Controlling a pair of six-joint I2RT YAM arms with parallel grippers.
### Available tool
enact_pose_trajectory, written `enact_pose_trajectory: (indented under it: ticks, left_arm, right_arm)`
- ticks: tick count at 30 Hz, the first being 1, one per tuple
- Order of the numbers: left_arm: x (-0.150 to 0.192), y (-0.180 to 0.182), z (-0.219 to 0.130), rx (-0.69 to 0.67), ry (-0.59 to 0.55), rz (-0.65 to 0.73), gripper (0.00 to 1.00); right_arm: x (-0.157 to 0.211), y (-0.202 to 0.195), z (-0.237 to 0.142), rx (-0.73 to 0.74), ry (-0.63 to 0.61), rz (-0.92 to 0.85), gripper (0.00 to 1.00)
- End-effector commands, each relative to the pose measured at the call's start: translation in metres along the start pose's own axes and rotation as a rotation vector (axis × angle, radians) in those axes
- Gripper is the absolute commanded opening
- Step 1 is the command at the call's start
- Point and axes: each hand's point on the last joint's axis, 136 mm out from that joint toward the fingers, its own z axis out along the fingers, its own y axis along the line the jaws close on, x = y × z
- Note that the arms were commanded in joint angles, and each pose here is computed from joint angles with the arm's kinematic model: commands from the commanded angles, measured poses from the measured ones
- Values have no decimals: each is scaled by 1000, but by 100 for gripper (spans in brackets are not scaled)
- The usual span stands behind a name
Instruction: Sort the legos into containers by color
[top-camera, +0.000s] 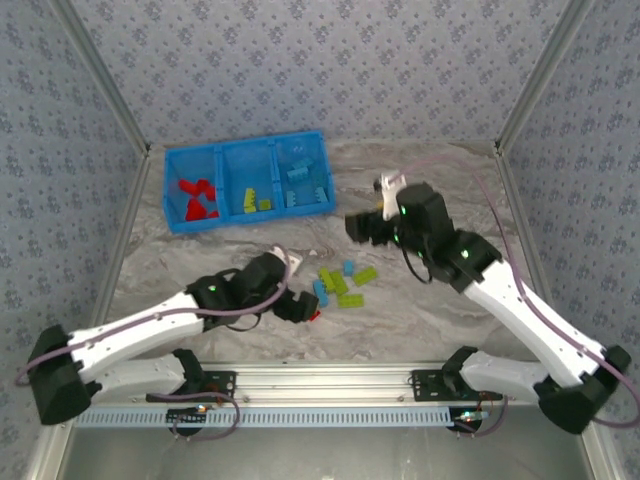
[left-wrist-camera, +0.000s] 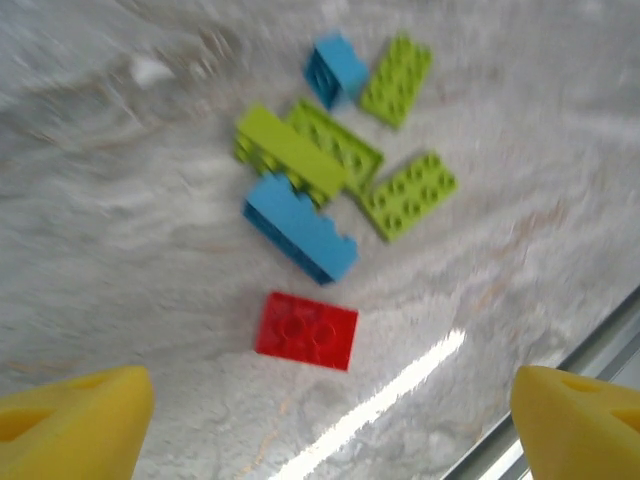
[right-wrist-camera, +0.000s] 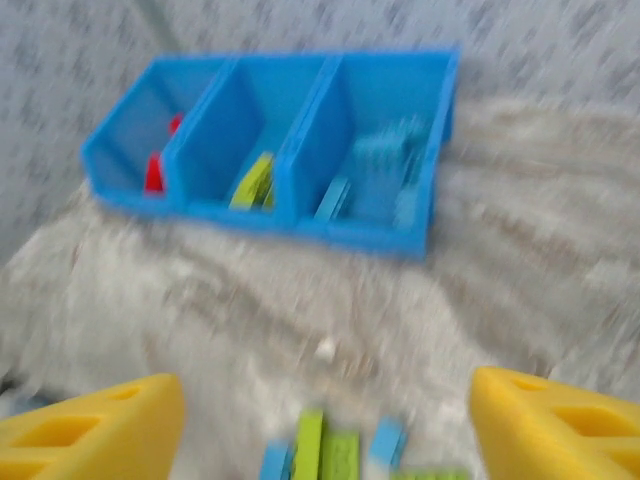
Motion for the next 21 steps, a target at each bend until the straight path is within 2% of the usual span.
enact_pose_trajectory:
  ticks: [1, 6, 11, 15, 21]
  left_arm:
    - [5, -4, 20, -34, 64, 43, 96]
    - [15, 1, 59, -83, 141, 142, 99]
    - [30, -3, 92, -67, 228, 168, 98]
    - [38, -2, 103, -71, 266, 166, 86]
    - [48, 2, 99, -76, 291, 153, 65]
  right_arm:
    - [78, 10, -13, -52, 244, 39, 88]
    - [120, 1, -29, 4, 371, 69, 98]
    - [130, -10, -28, 73, 379, 93, 100]
    - [125, -13, -26, 94, 356, 98, 100]
    - [122, -23, -29, 149, 345, 95, 100]
